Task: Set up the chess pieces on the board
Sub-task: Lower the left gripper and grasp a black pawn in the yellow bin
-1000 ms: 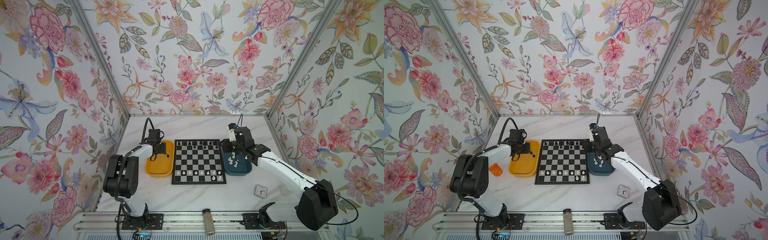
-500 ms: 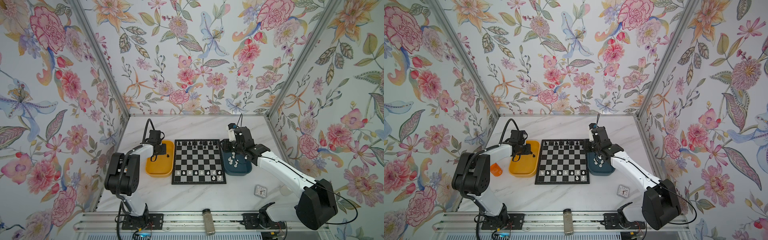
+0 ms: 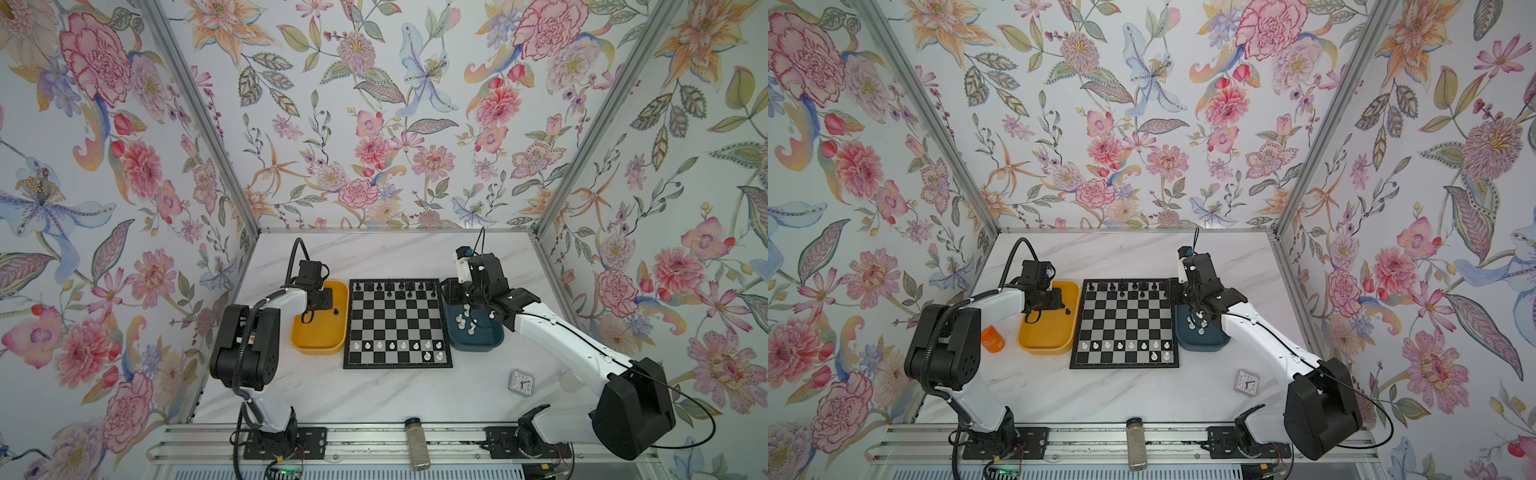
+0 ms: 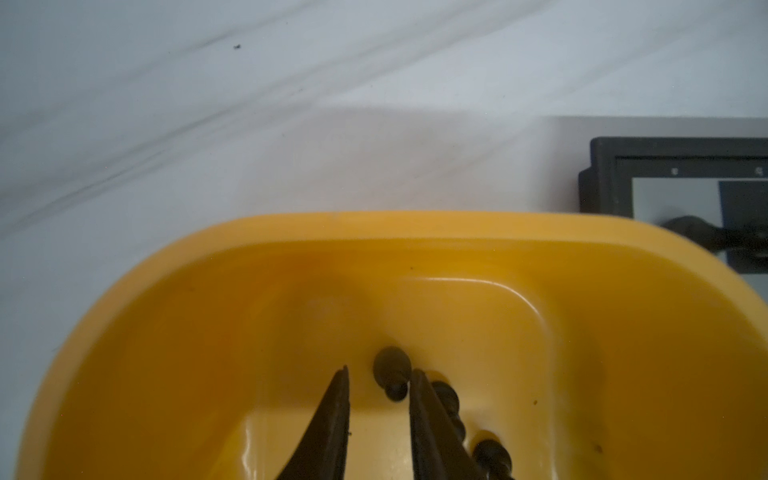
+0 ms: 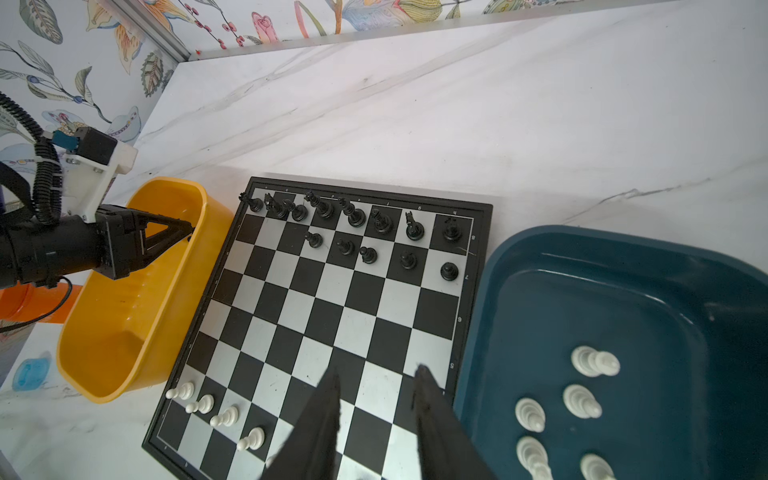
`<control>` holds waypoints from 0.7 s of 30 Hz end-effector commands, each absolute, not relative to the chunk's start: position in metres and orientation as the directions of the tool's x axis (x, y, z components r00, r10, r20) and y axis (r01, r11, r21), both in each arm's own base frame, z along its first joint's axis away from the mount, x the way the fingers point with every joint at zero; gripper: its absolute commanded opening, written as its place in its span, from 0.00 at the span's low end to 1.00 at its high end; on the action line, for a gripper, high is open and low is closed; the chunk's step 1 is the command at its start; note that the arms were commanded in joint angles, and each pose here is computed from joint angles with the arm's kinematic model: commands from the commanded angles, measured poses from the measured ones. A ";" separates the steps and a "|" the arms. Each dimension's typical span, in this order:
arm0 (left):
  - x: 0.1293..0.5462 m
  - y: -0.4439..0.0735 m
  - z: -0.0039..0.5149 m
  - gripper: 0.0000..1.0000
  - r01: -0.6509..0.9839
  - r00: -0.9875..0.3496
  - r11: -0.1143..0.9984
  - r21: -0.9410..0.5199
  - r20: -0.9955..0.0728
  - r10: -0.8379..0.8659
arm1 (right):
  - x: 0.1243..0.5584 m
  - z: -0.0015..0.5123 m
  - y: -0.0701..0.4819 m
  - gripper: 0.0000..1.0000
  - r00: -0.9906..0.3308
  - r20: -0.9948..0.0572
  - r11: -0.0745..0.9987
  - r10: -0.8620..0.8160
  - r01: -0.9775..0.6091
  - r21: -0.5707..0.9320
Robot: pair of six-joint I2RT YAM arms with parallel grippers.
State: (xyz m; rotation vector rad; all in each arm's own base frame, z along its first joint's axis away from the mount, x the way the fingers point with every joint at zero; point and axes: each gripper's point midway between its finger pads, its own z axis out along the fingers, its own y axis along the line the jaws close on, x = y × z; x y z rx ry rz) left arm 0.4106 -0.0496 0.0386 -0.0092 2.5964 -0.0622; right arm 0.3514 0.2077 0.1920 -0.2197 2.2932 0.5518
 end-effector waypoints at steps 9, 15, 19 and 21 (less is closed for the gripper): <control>0.417 -0.052 0.036 0.25 -0.001 -0.856 0.997 -0.082 -0.515 -0.043 | 0.354 0.185 0.208 0.32 -0.713 -0.700 0.892 0.024 -0.301 0.338; 0.418 -0.053 0.035 0.21 0.000 -0.856 0.996 -0.088 -0.514 -0.046 | 0.354 0.182 0.208 0.32 -0.718 -0.696 0.892 0.025 -0.298 0.339; 0.418 -0.053 0.034 0.18 0.000 -0.858 0.996 -0.087 -0.512 -0.045 | 0.354 0.181 0.208 0.32 -0.720 -0.694 0.893 0.025 -0.296 0.339; 0.418 -0.053 0.034 0.17 0.001 -0.858 0.996 -0.087 -0.512 -0.044 | 0.354 0.182 0.208 0.32 -0.719 -0.694 0.892 0.026 -0.296 0.341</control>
